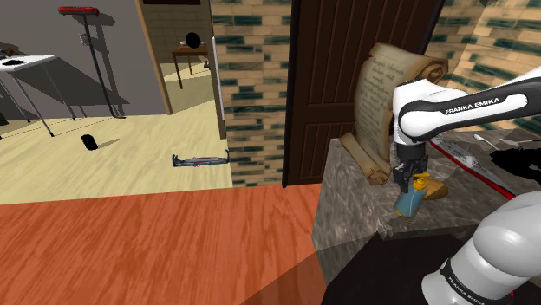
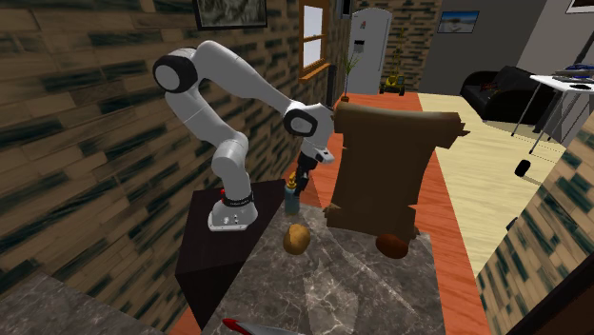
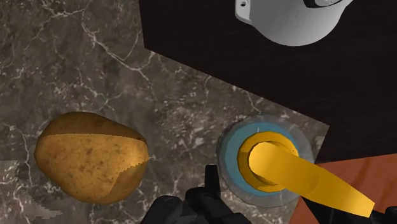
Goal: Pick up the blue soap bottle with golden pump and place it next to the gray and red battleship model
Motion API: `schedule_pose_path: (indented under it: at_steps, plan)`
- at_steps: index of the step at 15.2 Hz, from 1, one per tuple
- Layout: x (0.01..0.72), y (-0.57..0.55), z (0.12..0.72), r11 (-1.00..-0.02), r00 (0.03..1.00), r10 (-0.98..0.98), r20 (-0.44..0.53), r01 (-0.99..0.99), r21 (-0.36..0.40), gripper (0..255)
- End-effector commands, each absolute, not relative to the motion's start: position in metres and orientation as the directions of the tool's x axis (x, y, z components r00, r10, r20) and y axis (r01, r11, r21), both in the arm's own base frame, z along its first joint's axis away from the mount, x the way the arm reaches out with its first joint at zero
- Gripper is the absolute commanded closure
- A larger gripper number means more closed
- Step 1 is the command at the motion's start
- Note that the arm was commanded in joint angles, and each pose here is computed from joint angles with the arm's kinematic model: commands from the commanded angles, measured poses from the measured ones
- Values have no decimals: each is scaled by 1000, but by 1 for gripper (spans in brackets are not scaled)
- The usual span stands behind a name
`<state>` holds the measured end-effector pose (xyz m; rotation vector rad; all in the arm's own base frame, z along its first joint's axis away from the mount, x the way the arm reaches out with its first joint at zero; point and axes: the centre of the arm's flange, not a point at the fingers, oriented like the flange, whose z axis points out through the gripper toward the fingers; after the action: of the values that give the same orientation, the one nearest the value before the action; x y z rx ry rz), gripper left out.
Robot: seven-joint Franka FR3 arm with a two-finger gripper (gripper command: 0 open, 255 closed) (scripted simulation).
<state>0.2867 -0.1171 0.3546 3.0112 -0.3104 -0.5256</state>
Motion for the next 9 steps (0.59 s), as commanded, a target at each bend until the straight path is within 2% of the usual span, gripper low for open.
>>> schedule_pose_path:
  at_steps: [1,9]
  plan:
    - [287,-117,365,-977,921,-210,-328,-186,102,255]
    - [287,-117,407,-977,921,-210,-328,-186,102,255]
